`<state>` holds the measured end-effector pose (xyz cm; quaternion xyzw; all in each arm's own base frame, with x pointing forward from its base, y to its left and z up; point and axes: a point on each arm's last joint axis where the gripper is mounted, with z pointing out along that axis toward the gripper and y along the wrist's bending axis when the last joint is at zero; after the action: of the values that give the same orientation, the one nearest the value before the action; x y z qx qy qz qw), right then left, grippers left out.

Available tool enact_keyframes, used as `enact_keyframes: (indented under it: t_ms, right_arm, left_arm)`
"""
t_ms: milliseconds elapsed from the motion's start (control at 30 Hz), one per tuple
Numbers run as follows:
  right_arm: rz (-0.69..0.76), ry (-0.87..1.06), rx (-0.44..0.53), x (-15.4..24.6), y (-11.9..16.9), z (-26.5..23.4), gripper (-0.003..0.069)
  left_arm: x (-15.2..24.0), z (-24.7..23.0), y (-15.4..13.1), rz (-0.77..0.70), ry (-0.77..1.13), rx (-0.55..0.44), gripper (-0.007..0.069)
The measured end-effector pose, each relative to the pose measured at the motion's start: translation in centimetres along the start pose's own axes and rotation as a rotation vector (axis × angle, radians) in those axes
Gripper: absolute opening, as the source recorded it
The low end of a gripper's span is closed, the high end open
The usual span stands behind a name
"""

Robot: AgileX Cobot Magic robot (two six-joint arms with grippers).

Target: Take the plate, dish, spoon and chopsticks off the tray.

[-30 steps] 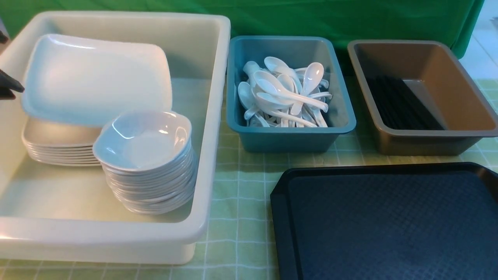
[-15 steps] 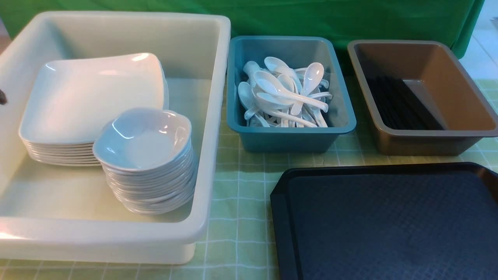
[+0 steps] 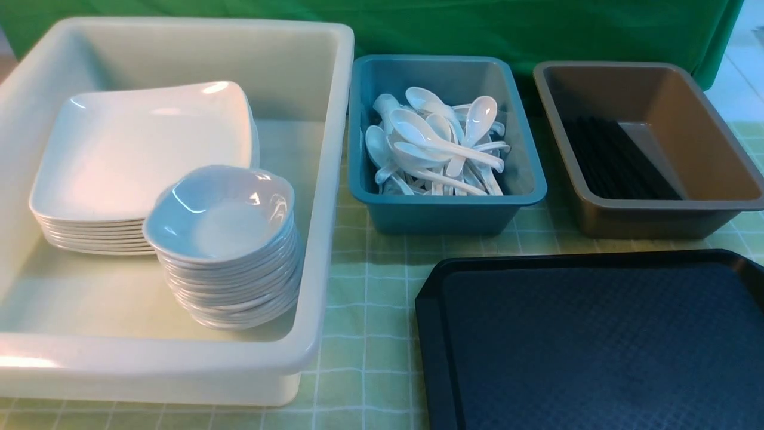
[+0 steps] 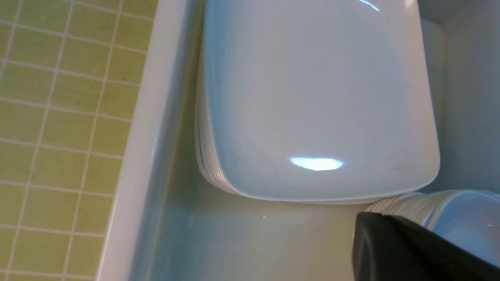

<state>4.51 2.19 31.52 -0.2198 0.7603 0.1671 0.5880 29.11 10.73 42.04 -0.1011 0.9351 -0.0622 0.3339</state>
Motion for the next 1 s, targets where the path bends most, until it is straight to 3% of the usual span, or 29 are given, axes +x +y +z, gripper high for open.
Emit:
enact_keyframes:
  t_ms: [233,500,800,1000]
  right_arm:
    - [-0.012,-0.130,-0.054,1.3,0.7,1.8,0.0014]
    - [-0.012,-0.147,-0.059,1.2,0.7,1.8,0.0031]
    - [-0.012,-0.147,-0.059,1.2,0.7,1.8,0.0064]
    - [-0.012,-0.146,-0.059,1.2,0.7,1.8,0.0086]
  left_arm:
    - [0.3,-2.6,-1.0,0.058,-0.064,0.003,-0.0011]
    - [0.6,-4.1,-2.0,0.065,-0.110,0.044,-0.0011]
    - [1.0,-7.0,-4.3,0.122,-0.218,0.169,-0.0011]
    - [1.3,-7.8,-4.6,0.137,-0.237,0.166,-0.0011]
